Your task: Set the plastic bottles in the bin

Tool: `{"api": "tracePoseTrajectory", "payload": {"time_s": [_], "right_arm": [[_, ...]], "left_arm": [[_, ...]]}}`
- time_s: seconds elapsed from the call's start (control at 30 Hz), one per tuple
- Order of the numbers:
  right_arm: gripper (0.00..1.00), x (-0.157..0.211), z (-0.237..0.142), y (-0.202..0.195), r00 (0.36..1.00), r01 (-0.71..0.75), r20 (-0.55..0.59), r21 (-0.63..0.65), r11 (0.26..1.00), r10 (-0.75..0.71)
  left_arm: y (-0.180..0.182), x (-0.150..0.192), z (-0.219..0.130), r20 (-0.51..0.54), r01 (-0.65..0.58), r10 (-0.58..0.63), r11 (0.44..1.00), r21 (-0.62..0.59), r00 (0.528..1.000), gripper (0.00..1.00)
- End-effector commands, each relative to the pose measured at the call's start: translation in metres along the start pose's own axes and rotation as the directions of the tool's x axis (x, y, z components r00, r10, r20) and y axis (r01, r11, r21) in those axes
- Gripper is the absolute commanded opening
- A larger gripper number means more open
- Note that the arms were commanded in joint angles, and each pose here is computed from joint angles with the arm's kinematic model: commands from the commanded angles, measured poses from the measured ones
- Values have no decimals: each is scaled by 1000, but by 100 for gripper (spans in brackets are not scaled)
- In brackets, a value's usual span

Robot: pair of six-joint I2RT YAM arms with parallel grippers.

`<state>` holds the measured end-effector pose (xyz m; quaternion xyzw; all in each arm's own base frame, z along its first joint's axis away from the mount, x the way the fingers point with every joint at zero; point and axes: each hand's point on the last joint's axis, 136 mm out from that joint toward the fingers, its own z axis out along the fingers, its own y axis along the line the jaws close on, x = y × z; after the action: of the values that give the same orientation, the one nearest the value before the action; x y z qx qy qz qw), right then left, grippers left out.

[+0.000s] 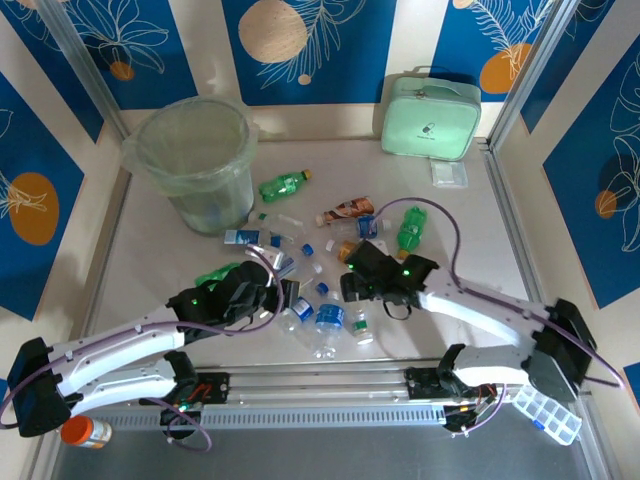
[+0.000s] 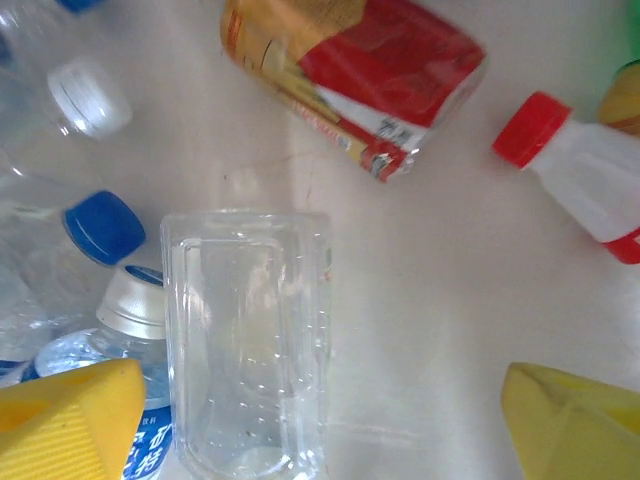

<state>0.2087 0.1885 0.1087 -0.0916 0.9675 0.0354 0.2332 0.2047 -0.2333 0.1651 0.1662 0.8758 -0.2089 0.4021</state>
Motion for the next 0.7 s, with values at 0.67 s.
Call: {"api": "tracePoseTrajectory", "payload": {"time_s": [0.67], "right_arm": [[76, -4, 58, 20, 985, 89, -153, 73, 993, -78]], "left_arm": [[-7, -2, -2, 15, 0, -1, 999, 44, 1000, 66]]}}
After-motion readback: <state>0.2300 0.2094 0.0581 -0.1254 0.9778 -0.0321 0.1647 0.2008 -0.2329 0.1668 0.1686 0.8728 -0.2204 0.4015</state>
